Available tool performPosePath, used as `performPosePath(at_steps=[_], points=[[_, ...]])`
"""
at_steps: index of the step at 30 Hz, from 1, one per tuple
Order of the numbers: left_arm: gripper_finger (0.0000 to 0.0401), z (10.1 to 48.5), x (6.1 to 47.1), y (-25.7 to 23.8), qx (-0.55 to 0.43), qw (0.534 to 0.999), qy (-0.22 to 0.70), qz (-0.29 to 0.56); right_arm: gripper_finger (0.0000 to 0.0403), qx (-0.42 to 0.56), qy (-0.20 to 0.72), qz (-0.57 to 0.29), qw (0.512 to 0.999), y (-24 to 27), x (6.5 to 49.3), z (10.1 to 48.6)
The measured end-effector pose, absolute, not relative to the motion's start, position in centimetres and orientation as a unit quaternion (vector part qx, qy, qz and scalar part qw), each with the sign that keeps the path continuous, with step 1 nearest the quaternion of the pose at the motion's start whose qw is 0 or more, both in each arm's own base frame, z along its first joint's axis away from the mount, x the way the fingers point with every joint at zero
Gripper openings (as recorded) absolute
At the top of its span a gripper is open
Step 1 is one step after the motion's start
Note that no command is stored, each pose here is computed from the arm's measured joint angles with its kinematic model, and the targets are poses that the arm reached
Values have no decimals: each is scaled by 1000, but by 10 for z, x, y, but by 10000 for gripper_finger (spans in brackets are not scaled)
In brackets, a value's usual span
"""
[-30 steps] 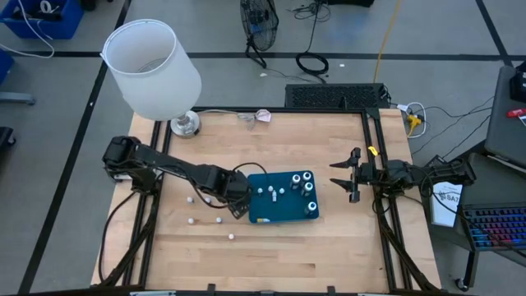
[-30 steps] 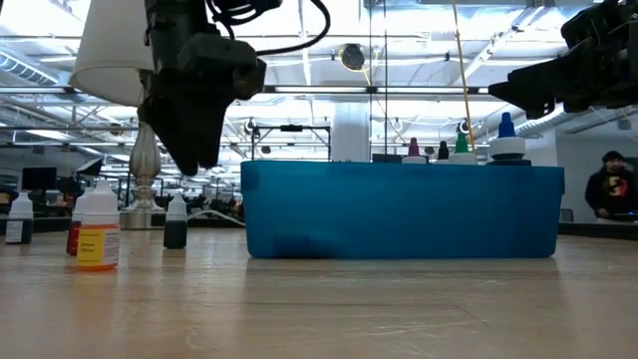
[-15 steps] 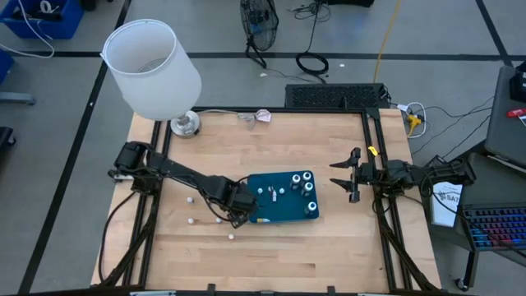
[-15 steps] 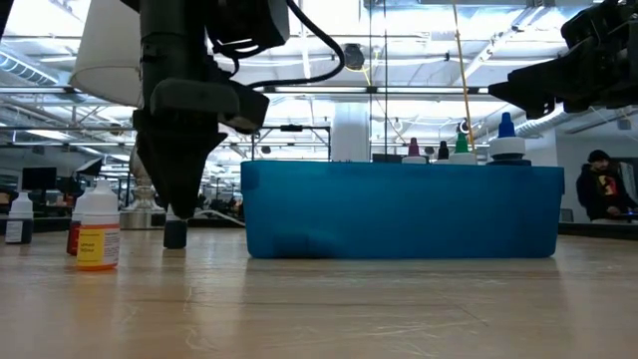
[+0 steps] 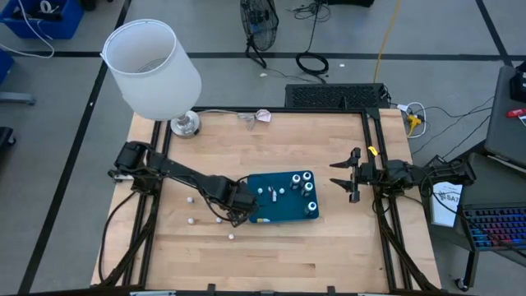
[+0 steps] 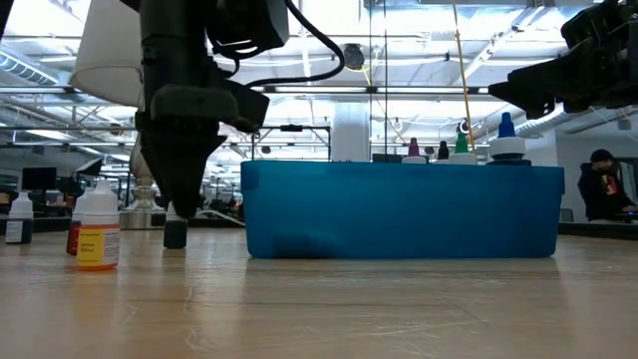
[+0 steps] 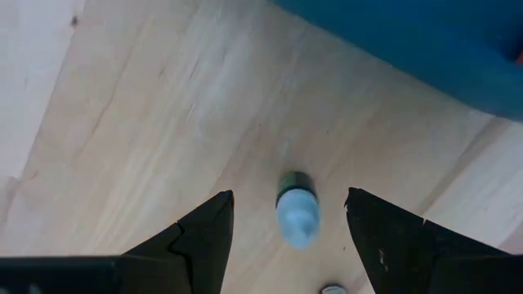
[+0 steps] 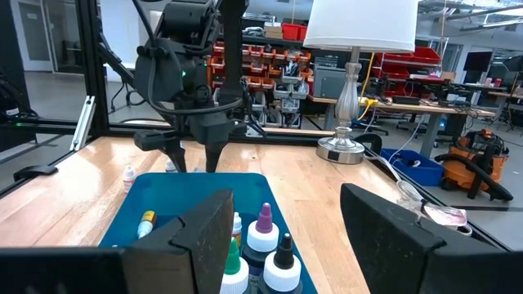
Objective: Pick & Place food coloring
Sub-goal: Put the small green food coloring bottle into the blue bin
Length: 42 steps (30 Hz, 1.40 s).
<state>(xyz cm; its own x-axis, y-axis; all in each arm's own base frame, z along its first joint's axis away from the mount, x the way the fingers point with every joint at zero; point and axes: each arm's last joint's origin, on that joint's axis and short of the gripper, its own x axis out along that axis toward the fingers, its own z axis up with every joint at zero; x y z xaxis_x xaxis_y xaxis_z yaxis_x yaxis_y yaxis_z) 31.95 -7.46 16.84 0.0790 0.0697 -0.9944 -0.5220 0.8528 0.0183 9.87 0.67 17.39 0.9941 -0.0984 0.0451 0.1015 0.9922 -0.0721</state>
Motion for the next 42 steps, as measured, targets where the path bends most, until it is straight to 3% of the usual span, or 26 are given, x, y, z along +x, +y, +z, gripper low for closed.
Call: performPosePath(at_steps=[23, 42], points=[[239, 150, 325, -75, -177, 698, 666, 195, 212, -37, -22, -50, 998, 7, 99, 174], [239, 159, 324, -70, -170, 696, 671, 193, 212, -37, -21, -50, 998, 7, 99, 174]])
